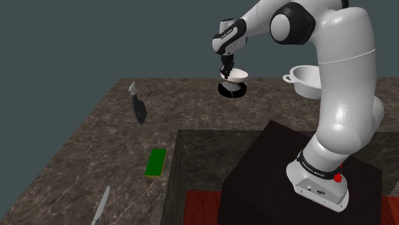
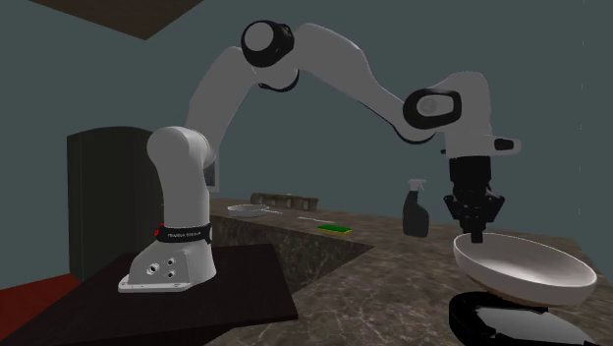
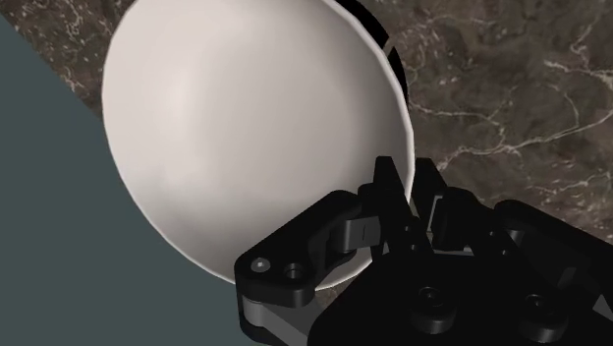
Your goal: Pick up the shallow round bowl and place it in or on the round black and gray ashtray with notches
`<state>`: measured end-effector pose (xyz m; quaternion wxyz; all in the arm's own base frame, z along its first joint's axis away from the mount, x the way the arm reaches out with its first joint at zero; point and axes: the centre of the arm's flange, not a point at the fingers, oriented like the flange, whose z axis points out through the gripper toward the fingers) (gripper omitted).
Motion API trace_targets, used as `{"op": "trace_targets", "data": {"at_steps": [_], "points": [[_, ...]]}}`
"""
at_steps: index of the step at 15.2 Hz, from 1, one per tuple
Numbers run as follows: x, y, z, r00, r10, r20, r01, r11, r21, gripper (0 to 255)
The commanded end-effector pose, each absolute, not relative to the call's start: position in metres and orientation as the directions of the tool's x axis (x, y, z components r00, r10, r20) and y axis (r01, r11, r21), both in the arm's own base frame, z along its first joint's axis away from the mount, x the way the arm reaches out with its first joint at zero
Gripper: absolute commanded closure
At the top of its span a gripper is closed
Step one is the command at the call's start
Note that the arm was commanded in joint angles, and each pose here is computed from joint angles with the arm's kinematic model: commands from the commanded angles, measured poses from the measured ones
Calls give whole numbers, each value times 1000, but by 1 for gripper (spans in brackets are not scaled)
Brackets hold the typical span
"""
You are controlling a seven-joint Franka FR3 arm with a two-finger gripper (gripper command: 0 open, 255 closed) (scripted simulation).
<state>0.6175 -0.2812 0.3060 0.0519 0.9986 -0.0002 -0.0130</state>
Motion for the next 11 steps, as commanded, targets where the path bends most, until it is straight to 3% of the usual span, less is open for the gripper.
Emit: {"op": "trace_targets", "data": {"at_steps": [1,11], "points": [[617,-282,295,1000,-2,-25,1,-995,104,255],[617,-282,260,1000,-2,-25,1,-995,104,255]]}}
